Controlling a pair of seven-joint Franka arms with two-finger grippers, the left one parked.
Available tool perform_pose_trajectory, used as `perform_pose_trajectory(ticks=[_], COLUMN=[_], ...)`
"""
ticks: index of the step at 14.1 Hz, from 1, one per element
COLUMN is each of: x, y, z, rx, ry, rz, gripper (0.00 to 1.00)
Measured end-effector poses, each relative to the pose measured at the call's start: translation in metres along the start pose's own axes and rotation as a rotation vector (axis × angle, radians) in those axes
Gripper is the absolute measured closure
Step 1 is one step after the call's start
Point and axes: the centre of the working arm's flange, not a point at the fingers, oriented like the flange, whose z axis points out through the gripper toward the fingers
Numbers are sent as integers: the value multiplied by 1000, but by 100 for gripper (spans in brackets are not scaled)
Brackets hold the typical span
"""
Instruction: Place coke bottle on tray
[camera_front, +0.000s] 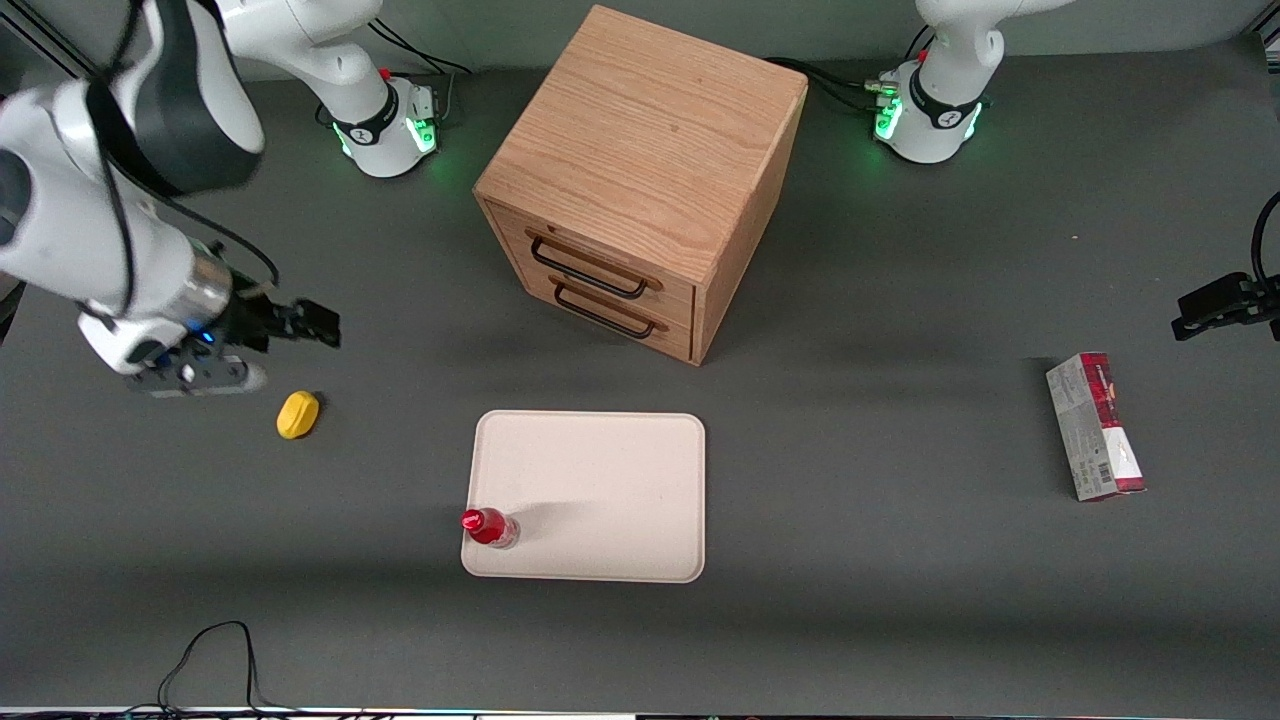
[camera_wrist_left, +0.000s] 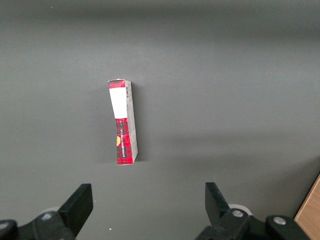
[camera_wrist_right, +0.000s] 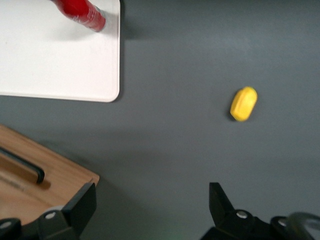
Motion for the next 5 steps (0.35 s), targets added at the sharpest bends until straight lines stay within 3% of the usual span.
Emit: perform_pose_trajectory(ticks=[5], x=[-10], y=[-1], z=[-21], rx=[-74], ry=[14], rz=[-32], gripper=[0])
